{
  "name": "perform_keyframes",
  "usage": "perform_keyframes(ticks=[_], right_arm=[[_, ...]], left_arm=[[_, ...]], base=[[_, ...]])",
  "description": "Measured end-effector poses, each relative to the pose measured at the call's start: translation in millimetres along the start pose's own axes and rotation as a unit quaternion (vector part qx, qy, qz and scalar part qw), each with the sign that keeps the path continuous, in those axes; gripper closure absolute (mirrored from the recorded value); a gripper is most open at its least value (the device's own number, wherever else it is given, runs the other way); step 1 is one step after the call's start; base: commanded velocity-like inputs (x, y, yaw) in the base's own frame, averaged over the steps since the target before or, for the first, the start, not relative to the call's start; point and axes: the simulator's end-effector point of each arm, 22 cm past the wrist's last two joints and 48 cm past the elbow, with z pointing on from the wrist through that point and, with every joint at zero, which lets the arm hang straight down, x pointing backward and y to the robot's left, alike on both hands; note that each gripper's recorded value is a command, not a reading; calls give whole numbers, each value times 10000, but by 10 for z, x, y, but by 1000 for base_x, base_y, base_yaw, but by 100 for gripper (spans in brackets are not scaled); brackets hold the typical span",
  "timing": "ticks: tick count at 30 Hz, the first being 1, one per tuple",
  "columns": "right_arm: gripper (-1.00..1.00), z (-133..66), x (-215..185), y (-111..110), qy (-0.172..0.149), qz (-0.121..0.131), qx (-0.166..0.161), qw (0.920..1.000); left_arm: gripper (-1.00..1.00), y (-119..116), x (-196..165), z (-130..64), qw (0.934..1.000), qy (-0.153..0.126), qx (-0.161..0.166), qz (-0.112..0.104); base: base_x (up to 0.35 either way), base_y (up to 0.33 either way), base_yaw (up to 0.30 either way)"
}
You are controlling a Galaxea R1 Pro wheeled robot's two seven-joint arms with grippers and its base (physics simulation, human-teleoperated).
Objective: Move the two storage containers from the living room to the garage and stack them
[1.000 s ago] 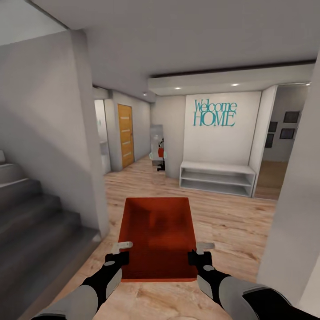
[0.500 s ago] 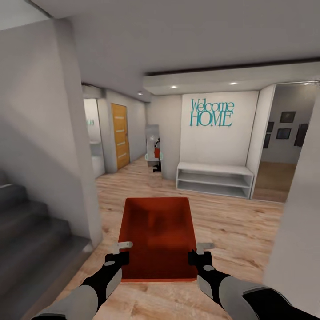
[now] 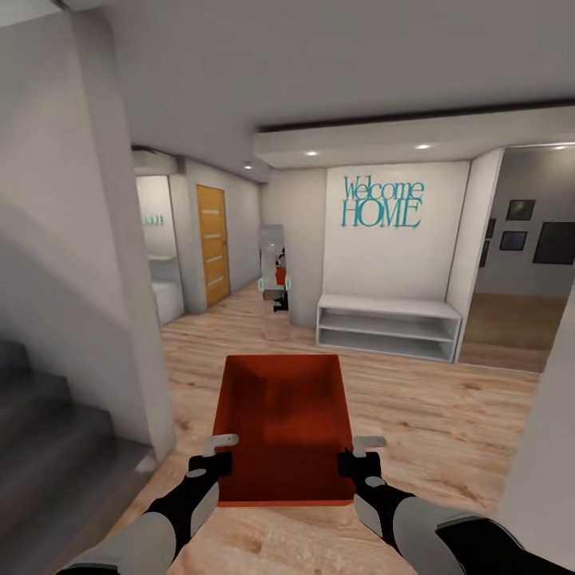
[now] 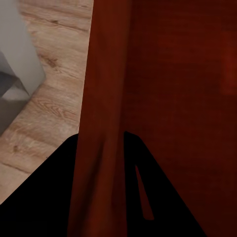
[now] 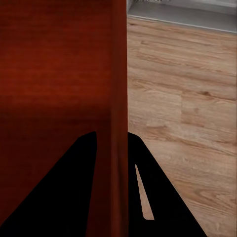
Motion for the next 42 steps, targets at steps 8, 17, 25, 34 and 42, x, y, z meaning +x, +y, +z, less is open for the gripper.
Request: perform_keyframes(ticks=[8,17,25,34,42], right_arm=[[100,-1,3,-3,-1,3,2,10000],[100,0,3,-3,-1,2,2,10000],[100,-1,2,-3,-1,0,3,10000],[100,0,3,-4,-1,4,1,10000],[100,0,1,-3,0,-1,2,10000]], left_arm=[[100,-3,0,-1,10000,-1,1,2],[100,-3,0,-1,10000,-1,1,3],[100,-2,0,0,10000,-1,1,3],[100,-4,0,-1,10000,-1,2,3],[100,-3,0,-1,10000,-1,1,1]], base=[[320,0,0],[320,0,0],[320,0,0],[320,0,0],[320,0,0]])
